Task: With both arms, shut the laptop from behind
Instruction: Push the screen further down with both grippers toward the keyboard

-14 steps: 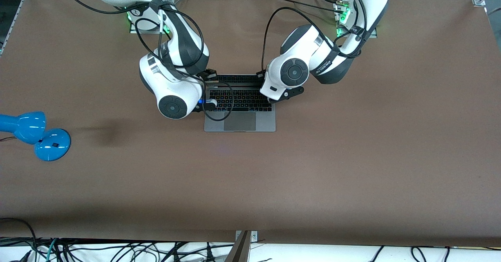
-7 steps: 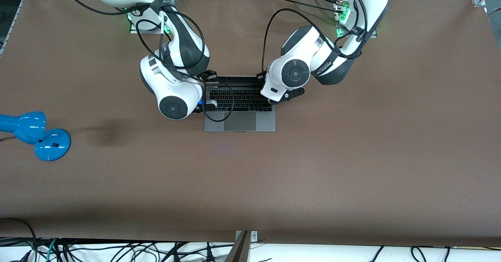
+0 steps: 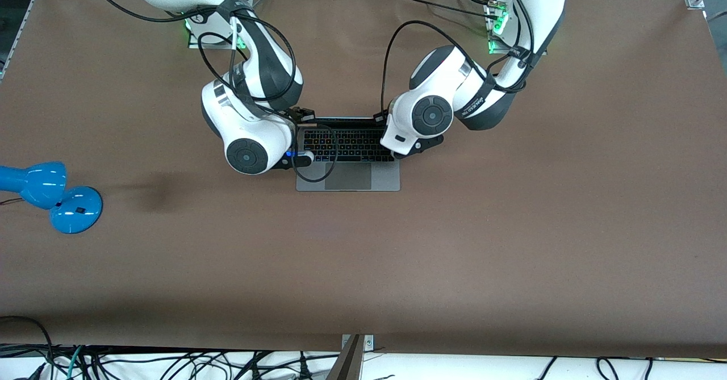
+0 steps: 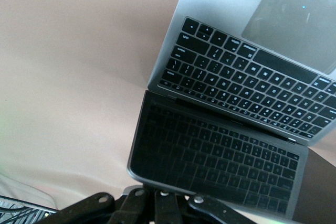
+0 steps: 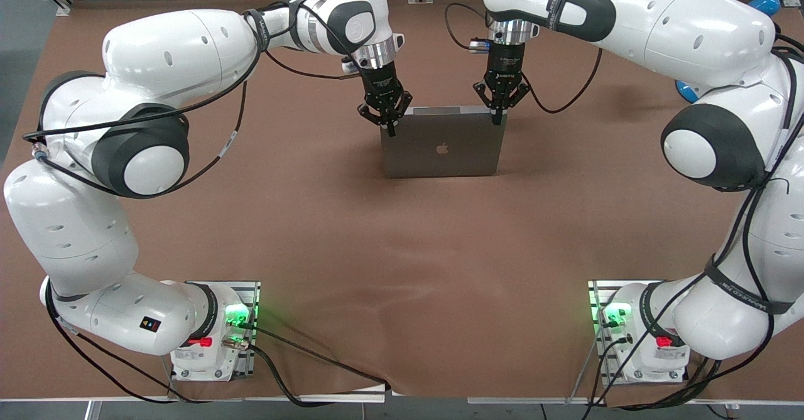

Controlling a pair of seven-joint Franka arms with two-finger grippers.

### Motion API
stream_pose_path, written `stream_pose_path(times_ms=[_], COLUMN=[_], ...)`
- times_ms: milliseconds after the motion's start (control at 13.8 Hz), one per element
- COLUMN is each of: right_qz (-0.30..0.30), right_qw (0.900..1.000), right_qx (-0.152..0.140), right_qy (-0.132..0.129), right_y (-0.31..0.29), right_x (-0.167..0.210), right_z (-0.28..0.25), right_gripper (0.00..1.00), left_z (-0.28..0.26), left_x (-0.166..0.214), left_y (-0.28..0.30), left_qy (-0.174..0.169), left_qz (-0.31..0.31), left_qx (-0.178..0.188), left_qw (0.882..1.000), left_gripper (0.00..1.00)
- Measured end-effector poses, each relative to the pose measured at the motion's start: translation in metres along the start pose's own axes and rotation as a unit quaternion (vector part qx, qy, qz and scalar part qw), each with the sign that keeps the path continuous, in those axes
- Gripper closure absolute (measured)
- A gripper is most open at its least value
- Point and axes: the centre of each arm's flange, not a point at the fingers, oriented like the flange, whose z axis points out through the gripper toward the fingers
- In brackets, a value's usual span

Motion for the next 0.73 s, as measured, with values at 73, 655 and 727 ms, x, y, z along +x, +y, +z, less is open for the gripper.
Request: stream_pose_path(times_ms=[73,655,727], right_qz=[0.001,0.006,0.007], right_qw=[1.000,0.999,0.999], right_qx=[0.002,-0.003,-0.003], right_qy=[0.004,0.036,0.037], right_y=[0.000,0.006,0.006], right_x=[0.001,0.016,0.016], right_z=[-0.001,-0.002,-0.001], right_gripper=[0.99,0.99,0.99], left_z=[-0.001,-0.003,-0.003], left_x=[0.003,0.018,0.019], left_y=[0.000,-0.001,0.000], left_qy=[0.001,0.015,0.015], left_qz=[-0.002,-0.006,-0.007], left_qx=[-0.002,-0.005,-0.006], left_qw=[1.000,1.000,1.000], left_gripper=[0.99,0.99,0.99])
